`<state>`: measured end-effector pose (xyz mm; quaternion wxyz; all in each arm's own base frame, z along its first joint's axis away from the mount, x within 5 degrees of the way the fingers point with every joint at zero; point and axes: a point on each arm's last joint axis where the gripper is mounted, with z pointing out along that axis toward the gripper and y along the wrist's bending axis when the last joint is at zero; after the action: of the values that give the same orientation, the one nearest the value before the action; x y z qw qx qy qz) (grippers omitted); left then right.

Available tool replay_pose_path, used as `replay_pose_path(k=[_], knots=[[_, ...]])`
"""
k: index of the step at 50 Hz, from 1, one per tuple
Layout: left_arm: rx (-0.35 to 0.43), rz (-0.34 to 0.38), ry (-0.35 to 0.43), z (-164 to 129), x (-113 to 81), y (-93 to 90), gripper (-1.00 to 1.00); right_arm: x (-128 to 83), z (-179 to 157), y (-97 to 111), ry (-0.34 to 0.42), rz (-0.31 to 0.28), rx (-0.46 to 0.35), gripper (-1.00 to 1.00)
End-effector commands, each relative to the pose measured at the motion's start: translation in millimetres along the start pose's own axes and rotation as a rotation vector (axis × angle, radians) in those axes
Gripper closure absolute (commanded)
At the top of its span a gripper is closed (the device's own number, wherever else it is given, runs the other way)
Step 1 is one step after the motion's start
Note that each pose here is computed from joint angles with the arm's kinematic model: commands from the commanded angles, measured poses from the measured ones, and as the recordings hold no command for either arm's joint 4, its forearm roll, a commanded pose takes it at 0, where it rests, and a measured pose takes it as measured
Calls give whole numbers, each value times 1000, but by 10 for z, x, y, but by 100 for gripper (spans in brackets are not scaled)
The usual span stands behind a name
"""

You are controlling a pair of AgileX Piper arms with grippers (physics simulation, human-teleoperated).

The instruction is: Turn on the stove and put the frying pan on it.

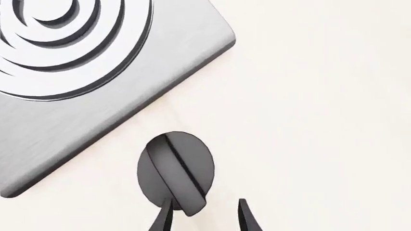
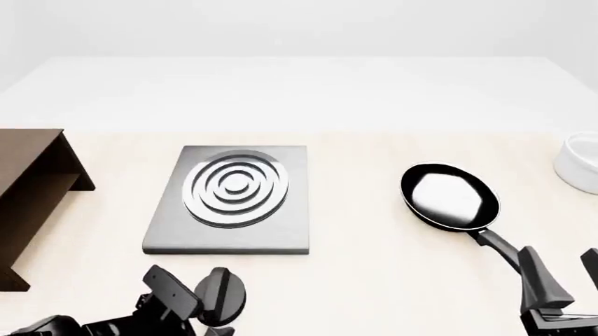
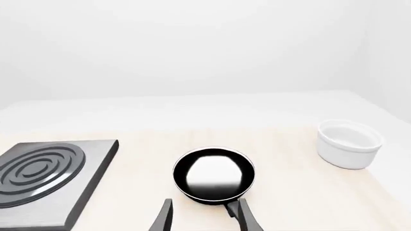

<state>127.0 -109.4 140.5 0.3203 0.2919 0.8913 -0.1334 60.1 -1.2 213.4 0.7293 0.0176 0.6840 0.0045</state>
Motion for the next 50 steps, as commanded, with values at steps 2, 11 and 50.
replay_pose_path(k=[2, 11, 50], knots=[[-2, -1, 12, 65, 24, 5, -100, 2, -6, 0, 0, 0, 0, -100], [11, 11, 17, 96, -1, -34, -100, 2, -6, 0, 0, 0, 0, -100], [65, 84, 23, 239, -245, -230, -100, -3, 16, -1, 1, 4, 1, -100]])
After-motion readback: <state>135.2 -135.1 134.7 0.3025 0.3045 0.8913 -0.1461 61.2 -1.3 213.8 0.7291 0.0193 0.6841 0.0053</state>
